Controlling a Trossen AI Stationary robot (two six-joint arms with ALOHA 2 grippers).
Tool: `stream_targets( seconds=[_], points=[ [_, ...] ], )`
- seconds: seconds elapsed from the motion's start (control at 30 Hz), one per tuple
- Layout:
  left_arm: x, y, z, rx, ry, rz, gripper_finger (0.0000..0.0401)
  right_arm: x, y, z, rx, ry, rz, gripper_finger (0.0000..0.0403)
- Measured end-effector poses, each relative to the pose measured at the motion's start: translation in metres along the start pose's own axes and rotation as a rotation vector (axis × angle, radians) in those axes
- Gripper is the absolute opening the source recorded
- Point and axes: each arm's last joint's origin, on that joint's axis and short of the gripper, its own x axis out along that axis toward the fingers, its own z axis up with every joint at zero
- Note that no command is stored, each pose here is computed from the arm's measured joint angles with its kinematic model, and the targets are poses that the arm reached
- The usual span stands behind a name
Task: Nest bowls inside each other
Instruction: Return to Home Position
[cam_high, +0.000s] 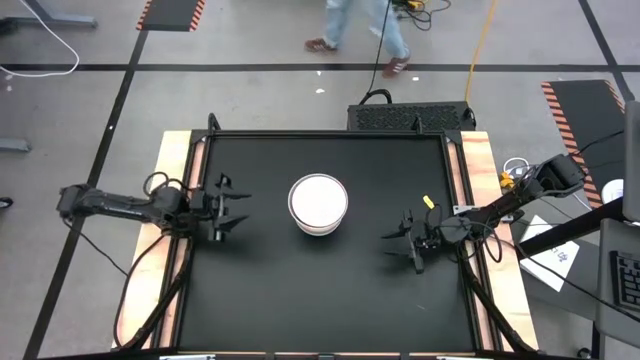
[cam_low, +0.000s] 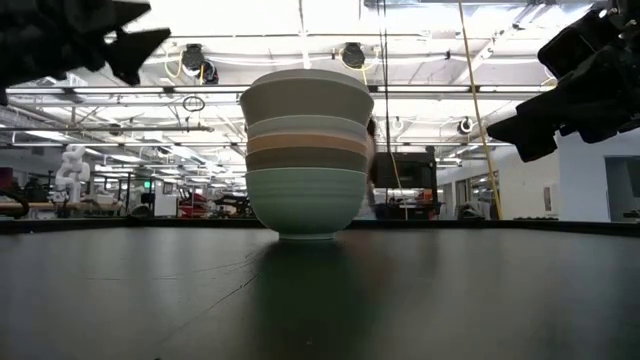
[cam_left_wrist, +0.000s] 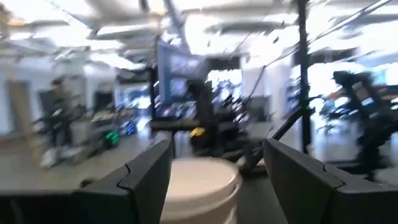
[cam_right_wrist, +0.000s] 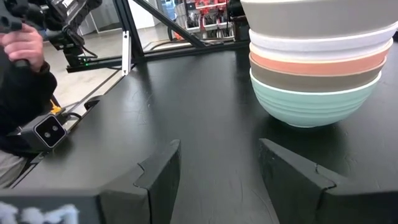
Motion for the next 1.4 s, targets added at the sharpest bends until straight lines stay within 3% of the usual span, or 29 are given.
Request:
stream_targets(
  seconds=[0.2,0.47,0.8,1.23,1.4],
  points=[
    [-0.009,0.004,-0.011,0.024,0.225,0.151,0.0253,0.000,0.000,-0.001,0.002,0.006,-0.002,0.0203],
    [-0.021,0.004,-0.026,-0.067,0.432,0.174,0.0253,0.000,0.000,-0.002,-0.004,0.013,-0.006,0.0203],
    [-0.023,0.003,-0.033,-0.036,0.404,0.154,0.0253,0.006,-0.001,-0.006,-0.001,0.006,-0.035,0.0203],
    [-0.022,0.000,-0.040,-0.055,0.471,0.080,0.0253,0.011,0.001,-0.007,-0.046,-0.039,-0.024,0.0203],
    [-0.021,0.000,-0.044,-0.039,0.508,0.076,0.0253,0.011,0.001,-0.006,-0.079,-0.048,-0.022,0.0180]
  ],
)
